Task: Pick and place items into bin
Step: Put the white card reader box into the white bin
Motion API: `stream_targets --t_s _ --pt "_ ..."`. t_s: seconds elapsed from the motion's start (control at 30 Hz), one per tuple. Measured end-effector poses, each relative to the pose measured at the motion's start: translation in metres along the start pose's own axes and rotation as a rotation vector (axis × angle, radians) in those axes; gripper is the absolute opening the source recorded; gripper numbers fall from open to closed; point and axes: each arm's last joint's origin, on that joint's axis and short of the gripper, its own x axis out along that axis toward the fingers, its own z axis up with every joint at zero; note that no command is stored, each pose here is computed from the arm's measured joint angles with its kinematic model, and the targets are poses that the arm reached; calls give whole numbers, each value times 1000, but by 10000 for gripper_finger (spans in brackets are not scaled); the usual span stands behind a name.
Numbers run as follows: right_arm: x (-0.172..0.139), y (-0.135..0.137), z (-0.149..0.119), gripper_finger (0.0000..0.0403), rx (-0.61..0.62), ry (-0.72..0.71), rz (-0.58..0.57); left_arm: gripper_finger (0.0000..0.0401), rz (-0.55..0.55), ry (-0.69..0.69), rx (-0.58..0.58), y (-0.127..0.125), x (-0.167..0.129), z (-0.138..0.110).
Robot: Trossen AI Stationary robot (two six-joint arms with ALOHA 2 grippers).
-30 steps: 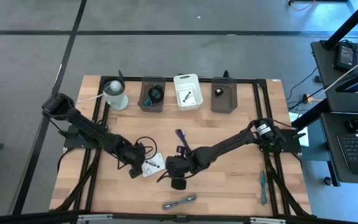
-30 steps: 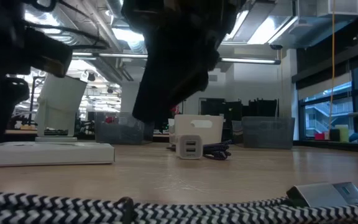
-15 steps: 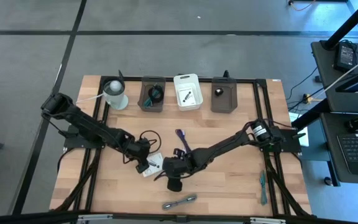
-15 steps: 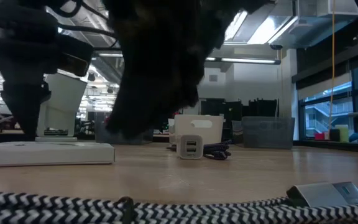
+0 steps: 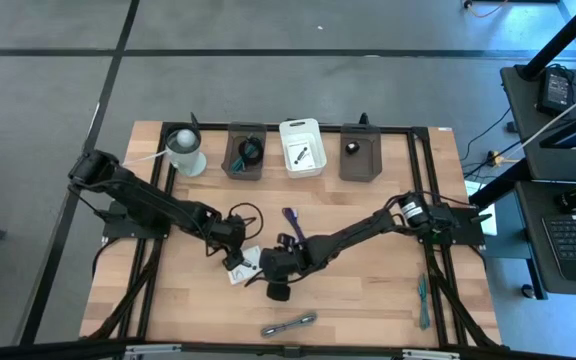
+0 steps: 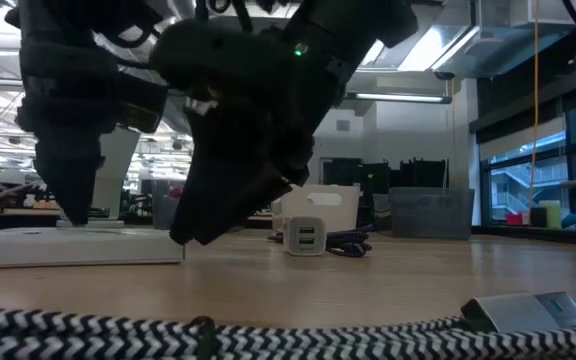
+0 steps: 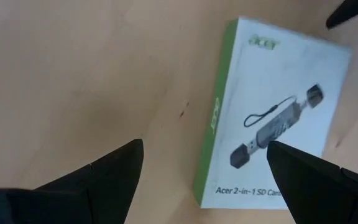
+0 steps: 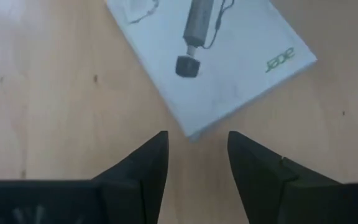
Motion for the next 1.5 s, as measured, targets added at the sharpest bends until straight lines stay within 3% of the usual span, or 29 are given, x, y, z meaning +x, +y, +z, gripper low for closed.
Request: stream_targets --t_s 0.47,0.9,1.5 --pt "18 1 -4 161 -19 -57 -49 336 -14 81 3 -1 24 3" --pt "22 -6 1 8 -23 -97 -57 336 -146 101 -47 -10 24 7" --pt "21 -7 2 5 -20 -96 -53 336 -221 101 -56 -11 15 9"
